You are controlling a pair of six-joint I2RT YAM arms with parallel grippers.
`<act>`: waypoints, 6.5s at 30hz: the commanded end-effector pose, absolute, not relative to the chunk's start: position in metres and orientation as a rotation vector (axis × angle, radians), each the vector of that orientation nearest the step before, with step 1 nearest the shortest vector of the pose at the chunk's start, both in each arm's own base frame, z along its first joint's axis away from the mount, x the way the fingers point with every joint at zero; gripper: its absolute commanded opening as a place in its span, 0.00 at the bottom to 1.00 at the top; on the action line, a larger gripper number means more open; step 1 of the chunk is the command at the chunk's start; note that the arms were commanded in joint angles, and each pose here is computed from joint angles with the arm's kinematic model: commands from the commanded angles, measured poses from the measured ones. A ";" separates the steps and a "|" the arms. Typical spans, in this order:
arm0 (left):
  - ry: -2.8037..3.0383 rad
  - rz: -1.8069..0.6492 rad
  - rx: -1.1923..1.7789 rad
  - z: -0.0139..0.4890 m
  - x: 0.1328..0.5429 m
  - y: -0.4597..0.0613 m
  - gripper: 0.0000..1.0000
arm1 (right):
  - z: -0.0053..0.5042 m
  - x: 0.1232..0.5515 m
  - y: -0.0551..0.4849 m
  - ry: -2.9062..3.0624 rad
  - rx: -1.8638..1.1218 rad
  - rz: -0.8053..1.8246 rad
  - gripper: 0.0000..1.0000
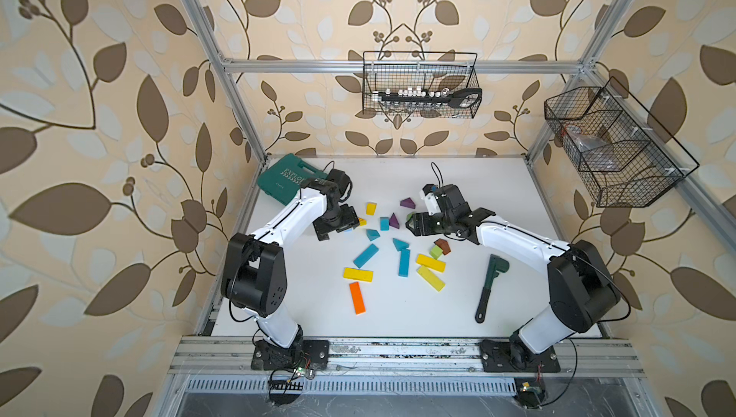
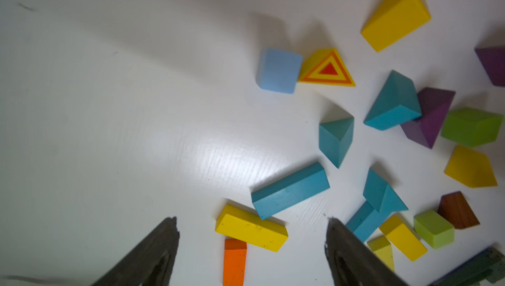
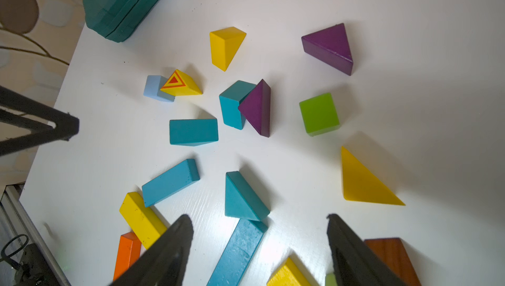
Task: Assemble a small pinwheel with building blocks
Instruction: Pick up the building block from the center of the board.
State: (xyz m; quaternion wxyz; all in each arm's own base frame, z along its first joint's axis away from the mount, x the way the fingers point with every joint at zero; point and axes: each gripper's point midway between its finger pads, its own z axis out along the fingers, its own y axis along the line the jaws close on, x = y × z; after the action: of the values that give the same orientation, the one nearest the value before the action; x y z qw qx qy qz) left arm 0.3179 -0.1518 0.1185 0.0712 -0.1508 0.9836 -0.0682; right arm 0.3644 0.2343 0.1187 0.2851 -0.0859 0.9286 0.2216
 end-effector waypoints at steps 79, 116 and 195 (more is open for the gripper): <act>3.019 -0.313 0.643 0.057 0.348 -0.243 0.25 | 0.115 0.345 0.186 2.434 -0.126 0.710 0.85; 2.712 -1.598 0.235 0.197 0.250 -0.272 0.04 | 0.191 0.283 0.351 1.755 -1.091 0.784 0.73; 2.545 -1.684 0.000 0.172 0.286 -0.262 0.00 | 0.176 0.325 0.377 1.768 -0.835 0.784 0.84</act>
State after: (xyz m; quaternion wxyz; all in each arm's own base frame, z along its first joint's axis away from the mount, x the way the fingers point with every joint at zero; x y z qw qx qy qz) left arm 0.2731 -0.2596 0.1526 0.0039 0.0103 0.8422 -0.5391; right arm 0.3112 0.3729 0.1637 0.4743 -0.4002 0.7197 0.3113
